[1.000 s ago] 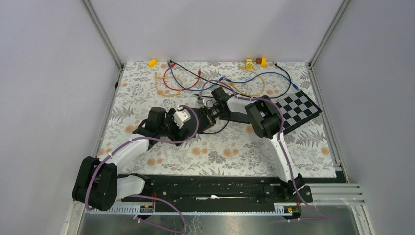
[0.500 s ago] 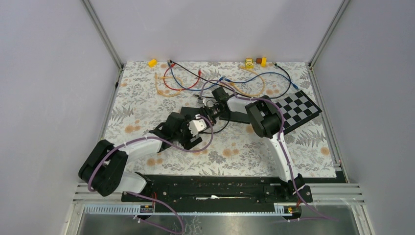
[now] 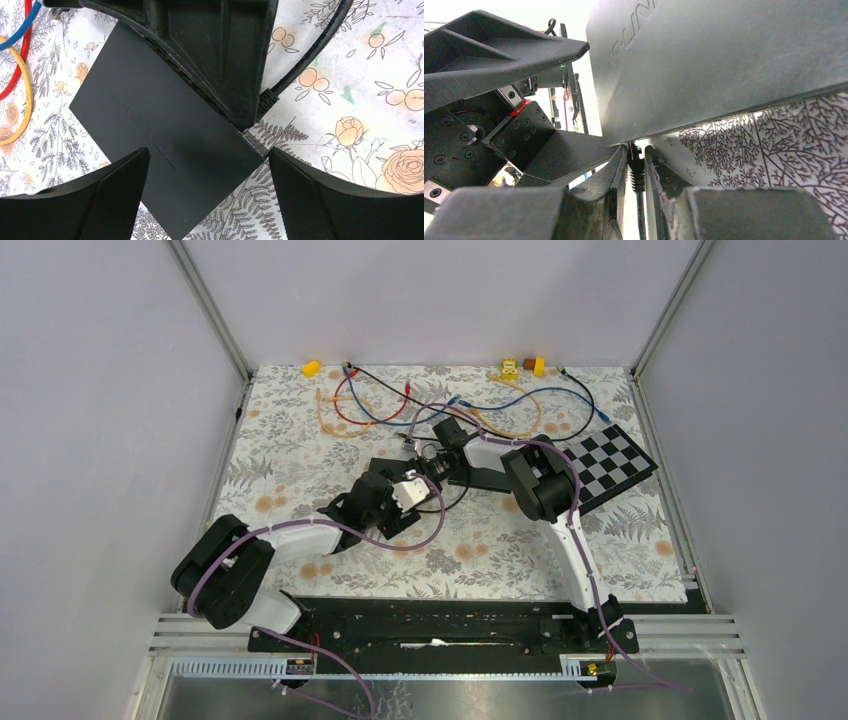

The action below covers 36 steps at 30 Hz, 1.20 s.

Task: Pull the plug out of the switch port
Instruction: Pull the connector from the switch port.

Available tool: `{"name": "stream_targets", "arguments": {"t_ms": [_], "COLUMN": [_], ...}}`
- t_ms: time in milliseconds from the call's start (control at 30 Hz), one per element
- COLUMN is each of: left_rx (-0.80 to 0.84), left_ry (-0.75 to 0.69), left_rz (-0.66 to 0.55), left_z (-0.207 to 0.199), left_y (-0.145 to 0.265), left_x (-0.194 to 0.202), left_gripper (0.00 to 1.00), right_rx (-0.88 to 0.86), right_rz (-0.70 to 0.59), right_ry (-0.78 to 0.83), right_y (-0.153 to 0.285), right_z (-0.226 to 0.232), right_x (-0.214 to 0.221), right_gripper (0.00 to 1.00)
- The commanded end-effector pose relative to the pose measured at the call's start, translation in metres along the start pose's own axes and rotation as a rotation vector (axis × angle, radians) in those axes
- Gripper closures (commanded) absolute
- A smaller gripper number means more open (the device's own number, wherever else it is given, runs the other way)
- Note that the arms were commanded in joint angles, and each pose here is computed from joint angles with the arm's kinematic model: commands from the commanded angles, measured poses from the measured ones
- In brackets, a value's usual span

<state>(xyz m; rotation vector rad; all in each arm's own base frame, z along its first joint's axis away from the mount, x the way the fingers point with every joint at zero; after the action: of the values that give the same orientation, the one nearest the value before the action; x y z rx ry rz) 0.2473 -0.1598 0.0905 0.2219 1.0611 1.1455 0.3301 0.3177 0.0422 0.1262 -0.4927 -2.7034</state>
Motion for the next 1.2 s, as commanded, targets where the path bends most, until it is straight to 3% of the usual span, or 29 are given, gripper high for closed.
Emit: {"name": "stream_targets", "arguments": {"t_ms": [0, 833, 1167], "left_rx": [-0.120, -0.066, -0.053], "left_ry": [0.022, -0.004, -0.005], "left_rz": [-0.001, 0.020, 0.027], "left_z": [0.015, 0.003, 0.002], "left_y": [-0.003, -0.002, -0.003], "left_x": [-0.006, 0.004, 0.005], "left_gripper": [0.11, 0.14, 0.14], "right_rx": [0.088, 0.068, 0.130], "right_rz": [-0.046, -0.080, -0.035], "right_ry": [-0.002, 0.003, 0.052], "right_y": [0.005, 0.006, 0.012], "right_z": [-0.024, -0.016, -0.017], "right_x": [-0.007, -0.003, -0.007], "right_gripper": [1.00, 1.00, 1.00]}}
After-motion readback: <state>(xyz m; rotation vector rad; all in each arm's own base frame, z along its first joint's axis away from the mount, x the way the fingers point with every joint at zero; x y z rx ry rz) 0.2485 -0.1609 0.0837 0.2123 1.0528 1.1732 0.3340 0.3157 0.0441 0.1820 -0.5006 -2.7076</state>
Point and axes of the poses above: each gripper's point midway between its finger pads, its own y axis back along the fingers, its own z axis along the line the jaws close on, x = y × z, the point moved 8 cm from there along y, back along the fingers, and after that the axes turned 14 degrees about -y, right-handed, at the moved point
